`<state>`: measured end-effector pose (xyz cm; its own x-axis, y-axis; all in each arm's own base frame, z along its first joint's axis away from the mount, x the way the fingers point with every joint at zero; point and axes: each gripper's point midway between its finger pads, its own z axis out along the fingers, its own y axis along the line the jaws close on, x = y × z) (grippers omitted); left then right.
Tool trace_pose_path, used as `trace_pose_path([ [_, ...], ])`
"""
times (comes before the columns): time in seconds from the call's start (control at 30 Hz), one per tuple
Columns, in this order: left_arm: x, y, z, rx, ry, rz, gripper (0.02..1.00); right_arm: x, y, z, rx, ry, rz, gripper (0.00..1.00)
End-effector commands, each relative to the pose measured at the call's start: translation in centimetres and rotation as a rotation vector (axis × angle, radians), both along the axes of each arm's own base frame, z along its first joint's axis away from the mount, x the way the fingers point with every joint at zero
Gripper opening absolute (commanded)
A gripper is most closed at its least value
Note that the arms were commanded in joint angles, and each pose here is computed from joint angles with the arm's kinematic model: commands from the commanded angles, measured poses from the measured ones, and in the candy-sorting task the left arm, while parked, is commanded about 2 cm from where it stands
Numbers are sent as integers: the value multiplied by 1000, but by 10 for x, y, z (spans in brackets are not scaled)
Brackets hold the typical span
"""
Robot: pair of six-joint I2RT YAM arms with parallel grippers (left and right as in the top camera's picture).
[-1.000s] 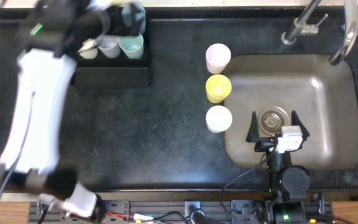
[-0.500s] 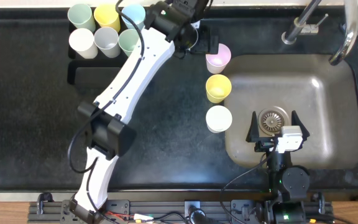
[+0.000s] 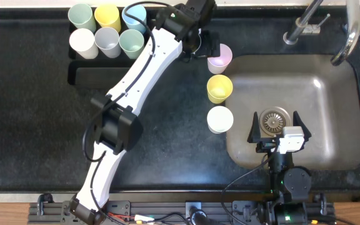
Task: Store Cups
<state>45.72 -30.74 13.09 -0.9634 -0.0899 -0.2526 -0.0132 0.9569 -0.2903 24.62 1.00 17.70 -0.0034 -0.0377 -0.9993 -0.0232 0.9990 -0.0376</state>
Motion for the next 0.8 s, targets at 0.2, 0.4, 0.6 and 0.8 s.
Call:
trace_pose_path([
  [0.2, 0, -10, -20, -15, 46, 27, 1000, 0, 2, -4, 7, 2, 10, 998],
  [0.4, 1, -10, -21, -9, 43, 29, 945, 0, 2, -4, 7, 2, 10, 998],
  [0.6, 0, -9, -30, 2, 57, 30, 950, 0, 2, -4, 7, 2, 10, 998],
  [0.8, 2, -14, -35, 13, 42, 22, 34, 0, 2, -4, 7, 2, 10, 998],
])
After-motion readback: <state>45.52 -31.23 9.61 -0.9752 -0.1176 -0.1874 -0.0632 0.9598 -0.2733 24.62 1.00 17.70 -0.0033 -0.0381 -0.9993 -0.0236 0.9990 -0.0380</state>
